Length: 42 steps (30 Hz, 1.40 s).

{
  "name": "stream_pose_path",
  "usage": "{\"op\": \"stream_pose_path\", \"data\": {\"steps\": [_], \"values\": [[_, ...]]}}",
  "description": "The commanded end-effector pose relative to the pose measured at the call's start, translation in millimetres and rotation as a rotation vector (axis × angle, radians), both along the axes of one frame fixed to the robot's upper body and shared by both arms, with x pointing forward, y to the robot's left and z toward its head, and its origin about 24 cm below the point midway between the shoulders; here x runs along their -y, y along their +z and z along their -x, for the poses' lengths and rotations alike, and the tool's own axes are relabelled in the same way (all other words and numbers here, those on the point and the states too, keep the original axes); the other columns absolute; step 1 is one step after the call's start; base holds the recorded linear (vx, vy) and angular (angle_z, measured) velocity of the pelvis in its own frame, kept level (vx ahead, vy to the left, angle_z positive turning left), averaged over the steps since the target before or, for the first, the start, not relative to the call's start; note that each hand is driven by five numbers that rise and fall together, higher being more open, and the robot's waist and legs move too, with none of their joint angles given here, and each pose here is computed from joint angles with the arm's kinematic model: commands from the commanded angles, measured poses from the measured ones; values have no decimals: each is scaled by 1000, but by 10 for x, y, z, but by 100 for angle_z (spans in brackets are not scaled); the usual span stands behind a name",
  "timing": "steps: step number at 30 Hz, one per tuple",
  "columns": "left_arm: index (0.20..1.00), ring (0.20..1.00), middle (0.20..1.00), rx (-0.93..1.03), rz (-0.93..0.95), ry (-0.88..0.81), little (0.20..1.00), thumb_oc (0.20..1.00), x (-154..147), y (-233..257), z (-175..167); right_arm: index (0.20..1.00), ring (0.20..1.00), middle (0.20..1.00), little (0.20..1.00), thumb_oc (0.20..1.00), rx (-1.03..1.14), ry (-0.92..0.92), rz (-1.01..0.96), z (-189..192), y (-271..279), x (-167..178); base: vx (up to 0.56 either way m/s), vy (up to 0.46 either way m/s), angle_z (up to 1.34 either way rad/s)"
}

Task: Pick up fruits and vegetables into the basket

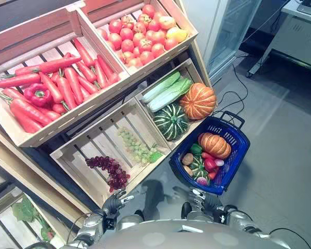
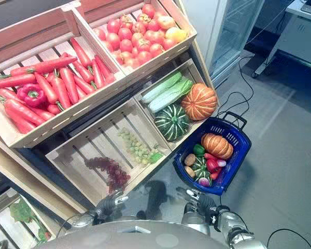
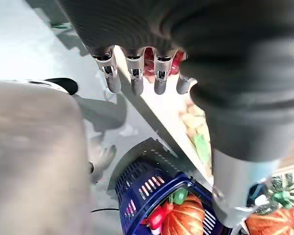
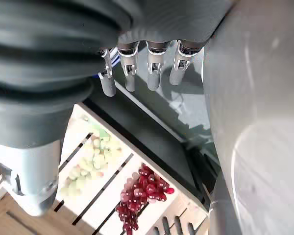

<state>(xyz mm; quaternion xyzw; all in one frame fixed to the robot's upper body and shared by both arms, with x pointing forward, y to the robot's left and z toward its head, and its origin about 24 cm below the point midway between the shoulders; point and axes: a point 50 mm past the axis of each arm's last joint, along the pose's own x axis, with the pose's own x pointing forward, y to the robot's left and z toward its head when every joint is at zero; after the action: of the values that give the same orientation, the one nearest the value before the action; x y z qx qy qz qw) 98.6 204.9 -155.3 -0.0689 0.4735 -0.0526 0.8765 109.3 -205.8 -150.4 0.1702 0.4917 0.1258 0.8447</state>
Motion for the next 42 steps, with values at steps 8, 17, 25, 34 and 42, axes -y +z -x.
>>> {"op": "stream_pose_path", "data": {"steps": [8,17,25,34,42], "values": [[1000,1000,1000,40,4,-48,1000,1000,60,30,-170,1000,1000,1000,1000,1000,-30,48,18,-56,-32,-113,-37,34,8],[1000,1000,1000,72,-35,-91,1000,1000,51,55,-219,1000,1000,1000,1000,1000,-30,57,35,-55,-32,-93,0,0,0],[1000,1000,1000,249,-157,-113,1000,1000,15,189,-420,1000,1000,1000,1000,1000,37,63,82,-131,0,-66,0,0,0],[1000,1000,1000,642,-593,-321,1000,1000,2,574,-836,1000,1000,1000,1000,1000,160,29,102,-287,104,6,36,-3,-1],[1000,1000,1000,923,-1162,-368,1000,1000,-225,991,-1252,1000,1000,1000,1000,1000,373,11,139,-692,429,193,-50,69,-11]]}}
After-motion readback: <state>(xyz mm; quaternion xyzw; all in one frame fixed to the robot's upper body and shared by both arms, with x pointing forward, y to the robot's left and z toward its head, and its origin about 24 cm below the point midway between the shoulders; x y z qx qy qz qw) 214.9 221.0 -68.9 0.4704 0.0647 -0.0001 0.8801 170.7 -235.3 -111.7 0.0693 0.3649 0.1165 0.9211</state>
